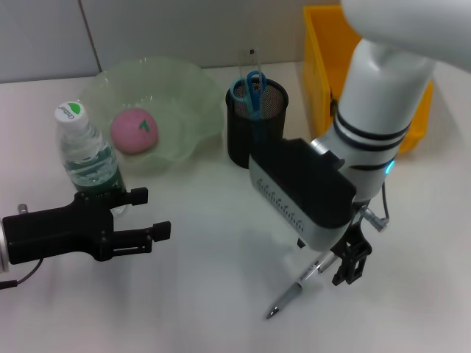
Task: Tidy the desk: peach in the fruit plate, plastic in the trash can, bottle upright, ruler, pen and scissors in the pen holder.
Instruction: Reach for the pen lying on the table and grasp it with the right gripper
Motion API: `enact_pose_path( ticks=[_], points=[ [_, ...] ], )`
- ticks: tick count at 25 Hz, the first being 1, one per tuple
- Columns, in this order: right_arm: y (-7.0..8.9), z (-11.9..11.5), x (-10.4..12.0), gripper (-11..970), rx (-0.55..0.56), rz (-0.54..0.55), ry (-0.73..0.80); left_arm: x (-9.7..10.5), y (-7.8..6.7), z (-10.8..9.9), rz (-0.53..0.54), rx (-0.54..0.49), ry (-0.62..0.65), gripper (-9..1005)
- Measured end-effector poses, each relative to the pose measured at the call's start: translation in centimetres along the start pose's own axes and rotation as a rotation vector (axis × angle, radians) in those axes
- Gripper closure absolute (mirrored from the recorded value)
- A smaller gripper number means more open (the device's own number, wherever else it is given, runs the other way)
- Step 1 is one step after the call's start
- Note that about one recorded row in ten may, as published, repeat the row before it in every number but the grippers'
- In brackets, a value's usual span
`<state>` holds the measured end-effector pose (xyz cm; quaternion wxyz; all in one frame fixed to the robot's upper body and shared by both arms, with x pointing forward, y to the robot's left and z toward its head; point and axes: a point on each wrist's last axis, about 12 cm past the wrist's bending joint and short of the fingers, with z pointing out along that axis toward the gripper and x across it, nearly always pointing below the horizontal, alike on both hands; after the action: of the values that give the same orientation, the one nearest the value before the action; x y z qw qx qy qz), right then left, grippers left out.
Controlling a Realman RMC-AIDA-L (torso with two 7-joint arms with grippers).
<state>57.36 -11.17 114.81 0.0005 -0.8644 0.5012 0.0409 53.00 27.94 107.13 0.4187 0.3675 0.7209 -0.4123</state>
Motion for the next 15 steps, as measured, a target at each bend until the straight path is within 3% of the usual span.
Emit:
enact_pose_path(
  ticks=[15],
  points=[
    [-0.1, 1.3, -1.6, 245, 0.015, -0.078, 0.014, 0.2, -0.1, -0.2, -0.007, -0.004, -0.001, 260]
  ],
)
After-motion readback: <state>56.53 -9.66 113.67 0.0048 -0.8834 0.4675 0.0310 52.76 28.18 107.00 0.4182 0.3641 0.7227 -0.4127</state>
